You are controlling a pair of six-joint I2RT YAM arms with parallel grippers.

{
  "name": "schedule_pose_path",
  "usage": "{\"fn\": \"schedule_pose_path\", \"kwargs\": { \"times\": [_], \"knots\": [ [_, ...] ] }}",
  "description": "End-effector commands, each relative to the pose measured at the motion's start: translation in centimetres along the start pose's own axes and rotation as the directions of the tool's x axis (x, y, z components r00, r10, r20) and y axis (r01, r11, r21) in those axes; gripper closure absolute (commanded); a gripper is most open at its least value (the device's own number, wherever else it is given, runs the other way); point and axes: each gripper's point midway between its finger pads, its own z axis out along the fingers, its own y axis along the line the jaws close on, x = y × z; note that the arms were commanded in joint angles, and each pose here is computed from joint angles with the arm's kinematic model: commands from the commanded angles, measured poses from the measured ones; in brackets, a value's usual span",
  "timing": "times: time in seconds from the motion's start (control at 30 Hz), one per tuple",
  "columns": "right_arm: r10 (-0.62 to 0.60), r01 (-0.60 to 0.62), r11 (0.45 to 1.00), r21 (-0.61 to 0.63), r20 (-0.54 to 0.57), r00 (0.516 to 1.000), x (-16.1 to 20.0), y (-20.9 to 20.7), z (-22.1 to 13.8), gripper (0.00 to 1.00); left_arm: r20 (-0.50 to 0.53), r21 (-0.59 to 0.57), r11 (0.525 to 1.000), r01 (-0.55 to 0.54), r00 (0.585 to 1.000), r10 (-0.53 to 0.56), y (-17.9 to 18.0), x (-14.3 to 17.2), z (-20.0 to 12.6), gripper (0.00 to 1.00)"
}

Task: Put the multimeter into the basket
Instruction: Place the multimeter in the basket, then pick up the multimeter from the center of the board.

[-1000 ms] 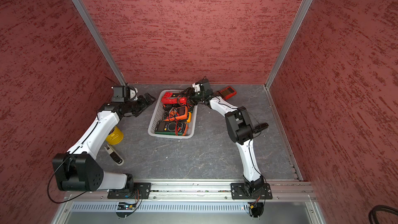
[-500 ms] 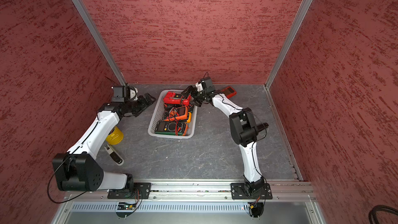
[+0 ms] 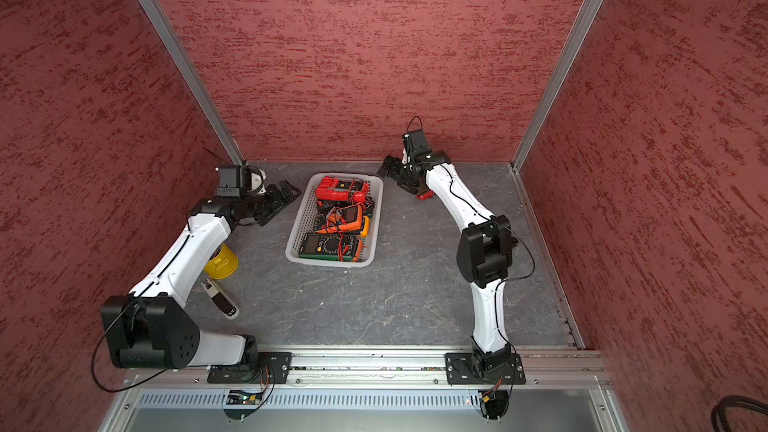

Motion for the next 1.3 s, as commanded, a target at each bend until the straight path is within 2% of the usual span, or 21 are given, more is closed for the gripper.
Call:
{"fn": "schedule_pose_path", "kwargs": {
  "times": [0.0, 0.13, 0.27, 0.4, 0.53, 0.67, 0.97, 1.27],
  "knots": [
    [-0.044, 0.035, 0.971, 0.235, 0.034, 0.998, -2.7, -6.6, 0.6, 0.13, 0.024, 0.003, 0.999, -0.036, 0.999, 0.036, -0.7, -0.6, -0.5, 0.00],
    [-0.126, 0.084, 0.918, 0.387, 0.085, 0.988, -6.0, -9.7, 2.0, 0.11, 0.023, 0.012, 0.999, -0.041, 0.999, 0.040, -0.9, -0.6, -0.6, 0.00],
    [-0.150, 0.062, 0.863, 0.502, 0.136, 0.979, -8.7, -11.9, 3.1, 0.01, 0.016, 0.017, 0.999, -0.049, 0.999, 0.049, -1.1, -0.5, -0.5, 0.00],
    [-0.134, 0.009, 0.839, 0.544, 0.191, 0.972, -9.7, -13.3, 4.5, 0.01, 0.014, 0.019, 0.998, -0.052, 0.999, 0.052, -1.3, -0.6, -0.3, 0.00],
    [-0.136, -0.001, 0.824, 0.567, 0.199, 0.970, -9.8, -14.5, 6.0, 0.01, 0.010, 0.026, 0.998, -0.055, 0.998, 0.055, -1.5, -0.7, -0.2, 0.00],
    [-0.161, 0.037, 0.803, 0.594, 0.157, 0.974, -9.3, -15.8, 7.3, 0.01, -0.008, 0.035, 0.998, -0.059, 0.998, 0.059, -1.7, -0.5, 0.2, 0.00],
    [-0.138, 0.088, 0.788, 0.609, 0.035, 0.990, -6.7, -18.0, 9.4, 0.01, -0.023, 0.037, 0.997, -0.063, 0.998, 0.063, -1.7, -0.4, 0.9, 0.00],
    [-0.095, 0.107, 0.750, 0.652, -0.053, 0.994, -4.6, -19.8, 8.9, 0.01, -0.019, 0.033, 0.998, -0.057, 0.998, 0.057, -1.6, -0.5, 1.0, 0.00]
  ]
}}
